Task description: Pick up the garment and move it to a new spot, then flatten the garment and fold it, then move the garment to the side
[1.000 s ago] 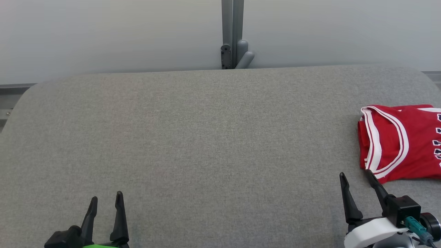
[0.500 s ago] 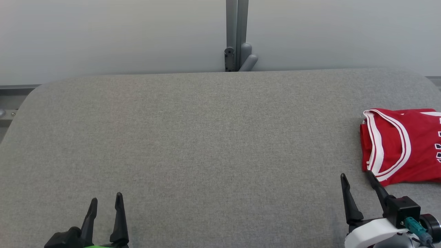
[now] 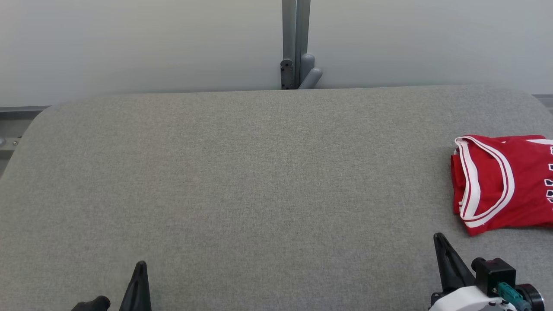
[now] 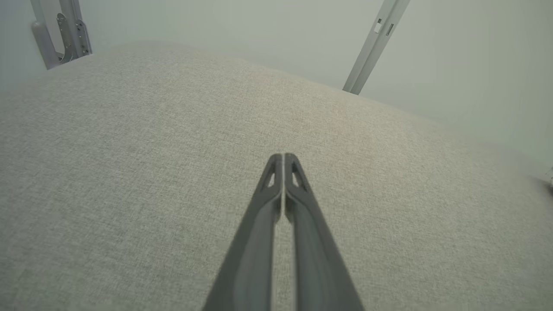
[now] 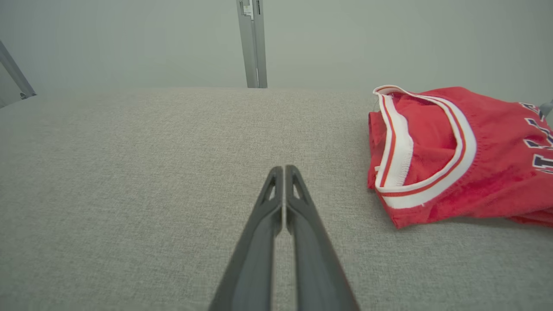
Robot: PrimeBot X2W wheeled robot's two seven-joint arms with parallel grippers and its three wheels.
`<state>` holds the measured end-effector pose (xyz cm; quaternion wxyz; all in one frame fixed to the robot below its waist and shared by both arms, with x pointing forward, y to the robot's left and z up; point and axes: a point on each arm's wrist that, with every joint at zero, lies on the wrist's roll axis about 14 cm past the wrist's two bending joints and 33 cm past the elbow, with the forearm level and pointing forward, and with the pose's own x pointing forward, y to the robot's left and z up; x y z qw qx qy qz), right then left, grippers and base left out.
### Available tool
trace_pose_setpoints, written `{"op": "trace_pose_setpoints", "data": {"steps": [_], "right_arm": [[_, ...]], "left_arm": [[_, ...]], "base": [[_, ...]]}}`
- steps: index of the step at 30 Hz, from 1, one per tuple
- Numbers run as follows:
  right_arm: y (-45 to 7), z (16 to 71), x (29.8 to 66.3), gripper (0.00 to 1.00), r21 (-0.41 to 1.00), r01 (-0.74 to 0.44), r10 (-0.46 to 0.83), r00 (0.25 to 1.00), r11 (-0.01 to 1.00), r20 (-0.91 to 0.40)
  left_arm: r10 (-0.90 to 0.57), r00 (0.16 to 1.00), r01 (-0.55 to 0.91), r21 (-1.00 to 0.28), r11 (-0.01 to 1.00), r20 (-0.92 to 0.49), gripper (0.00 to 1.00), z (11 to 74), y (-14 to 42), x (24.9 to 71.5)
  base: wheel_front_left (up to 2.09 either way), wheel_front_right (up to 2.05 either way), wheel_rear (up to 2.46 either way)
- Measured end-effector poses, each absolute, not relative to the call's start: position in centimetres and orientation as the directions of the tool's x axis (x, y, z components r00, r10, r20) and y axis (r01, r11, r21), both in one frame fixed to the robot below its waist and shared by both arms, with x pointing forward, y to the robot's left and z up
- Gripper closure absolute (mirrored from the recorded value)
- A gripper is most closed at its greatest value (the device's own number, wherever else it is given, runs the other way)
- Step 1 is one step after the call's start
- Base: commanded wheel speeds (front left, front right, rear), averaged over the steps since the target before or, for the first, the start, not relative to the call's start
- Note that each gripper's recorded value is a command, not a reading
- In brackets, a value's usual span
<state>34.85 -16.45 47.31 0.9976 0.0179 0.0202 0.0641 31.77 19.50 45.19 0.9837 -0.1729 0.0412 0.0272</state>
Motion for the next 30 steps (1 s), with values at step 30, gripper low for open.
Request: {"op": "trace_pose_setpoints", "data": {"steps": [30], "right_arm": [[-18.5, 47.1, 35.7, 1.0, 0.525, 0.038, 0.012, 0.996, 0.85, -0.091]], "left_arm": [[0.084, 0.987, -0.155, -0.683, 0.714, -0.137, 1.0, 45.4, 20.4, 33.3]], "base": [[0.0, 0.0, 0.0]]}}
